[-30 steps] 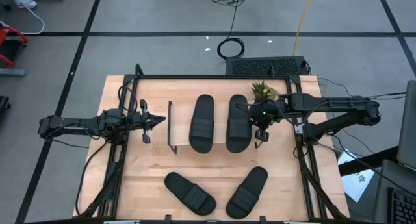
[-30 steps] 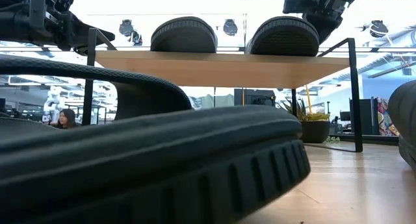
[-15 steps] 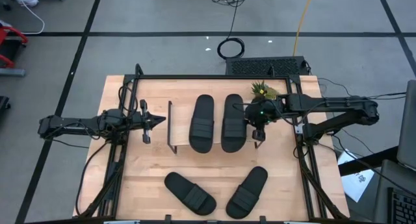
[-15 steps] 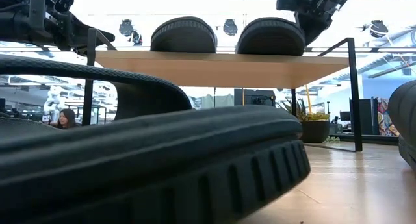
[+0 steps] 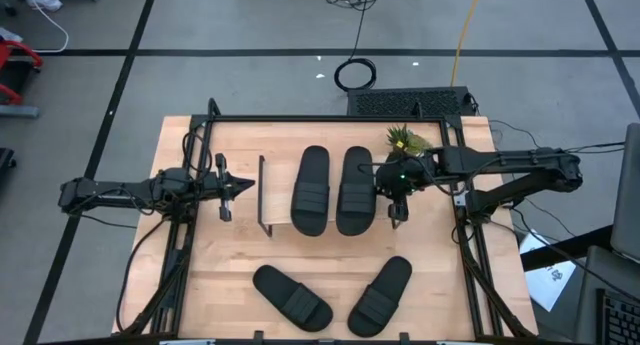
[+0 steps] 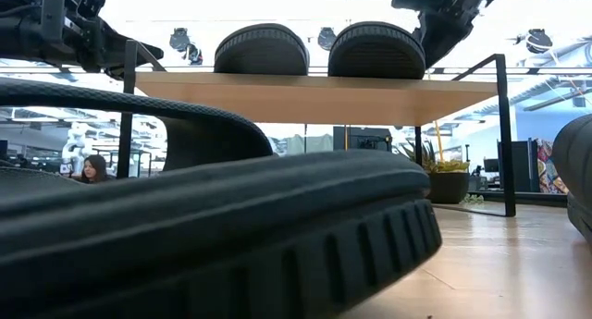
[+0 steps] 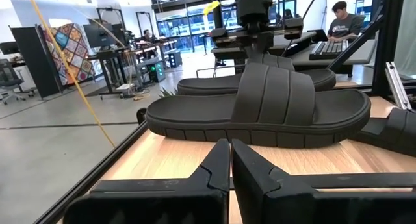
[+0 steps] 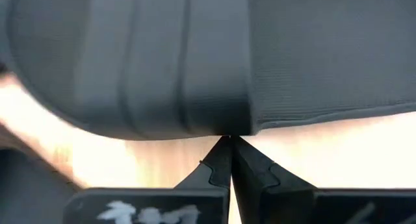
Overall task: Pick and place slides into the shelf
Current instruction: Adjust the black slide from the shelf, then move the black slide under the shelf
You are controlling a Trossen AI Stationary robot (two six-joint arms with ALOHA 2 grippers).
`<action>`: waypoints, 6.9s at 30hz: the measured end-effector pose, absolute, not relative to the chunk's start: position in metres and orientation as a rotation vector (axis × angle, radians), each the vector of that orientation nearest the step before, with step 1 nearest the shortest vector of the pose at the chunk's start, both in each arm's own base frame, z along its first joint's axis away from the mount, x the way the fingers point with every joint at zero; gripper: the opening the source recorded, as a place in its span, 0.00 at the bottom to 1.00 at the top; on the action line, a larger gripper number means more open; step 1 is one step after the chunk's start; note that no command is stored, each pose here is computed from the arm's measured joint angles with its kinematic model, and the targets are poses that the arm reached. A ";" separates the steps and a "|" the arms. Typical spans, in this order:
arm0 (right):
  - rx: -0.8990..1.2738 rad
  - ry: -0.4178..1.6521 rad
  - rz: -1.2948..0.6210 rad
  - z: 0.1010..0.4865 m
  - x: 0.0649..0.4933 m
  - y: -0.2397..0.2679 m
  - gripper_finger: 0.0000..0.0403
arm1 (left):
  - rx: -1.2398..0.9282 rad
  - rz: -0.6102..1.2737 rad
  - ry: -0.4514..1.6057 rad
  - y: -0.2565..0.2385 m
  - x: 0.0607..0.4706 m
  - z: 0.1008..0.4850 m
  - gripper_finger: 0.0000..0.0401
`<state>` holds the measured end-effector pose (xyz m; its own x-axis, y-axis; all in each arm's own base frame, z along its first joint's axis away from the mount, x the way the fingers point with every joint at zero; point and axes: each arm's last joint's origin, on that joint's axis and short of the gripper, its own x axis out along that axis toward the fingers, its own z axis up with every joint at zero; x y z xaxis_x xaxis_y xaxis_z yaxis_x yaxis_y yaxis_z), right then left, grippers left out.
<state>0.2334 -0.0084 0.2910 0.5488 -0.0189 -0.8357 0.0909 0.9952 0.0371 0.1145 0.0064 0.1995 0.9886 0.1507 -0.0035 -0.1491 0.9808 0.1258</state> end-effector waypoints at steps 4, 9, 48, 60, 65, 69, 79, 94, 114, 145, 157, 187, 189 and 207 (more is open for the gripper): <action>0.061 0.948 -0.040 0.301 0.222 -0.003 0.00 | 0.126 0.149 0.014 0.006 0.115 0.199 0.04; -0.059 0.769 0.068 0.325 0.209 0.010 0.00 | 0.136 0.146 0.022 0.006 0.115 0.199 0.04; -0.102 -0.009 0.267 0.280 0.122 0.024 0.00 | 0.302 0.303 -0.120 0.004 0.092 0.214 0.00; -0.050 -0.009 0.337 0.249 0.108 0.017 0.00 | 0.365 0.253 -0.143 0.001 0.086 0.214 0.00; -0.010 -0.082 0.413 0.232 0.110 0.023 0.00 | 0.348 0.256 -0.149 0.001 0.086 0.215 0.00; -0.059 -0.106 0.402 0.222 0.108 0.023 0.00 | 0.344 0.262 -0.162 0.001 0.086 0.216 0.00; -0.081 -0.126 0.398 0.217 0.107 0.023 0.00 | 0.313 0.251 -0.130 0.001 0.087 0.212 0.00; -0.202 -0.194 0.389 0.212 0.107 0.023 0.00 | 0.284 0.237 -0.081 0.001 0.088 0.207 0.02; -0.328 0.003 0.248 0.293 0.125 0.046 0.11 | 0.283 0.233 -0.047 0.001 0.088 0.204 0.02; -0.123 0.487 0.456 0.278 0.136 0.168 0.00 | 0.259 0.221 0.024 0.001 0.088 0.197 0.02; 0.040 0.590 0.211 0.224 0.133 0.206 0.00 | 0.260 0.222 0.024 0.001 0.088 0.197 0.02; 0.550 0.546 0.171 0.145 0.136 0.167 0.28 | 0.308 0.222 0.028 0.001 0.088 0.197 0.02; 0.498 0.536 0.184 0.145 0.137 0.167 0.32 | 0.309 0.222 0.029 0.001 0.088 0.197 0.02; -0.083 0.224 0.328 0.172 0.136 0.172 0.04 | 0.299 0.169 0.014 -0.001 0.089 0.197 0.02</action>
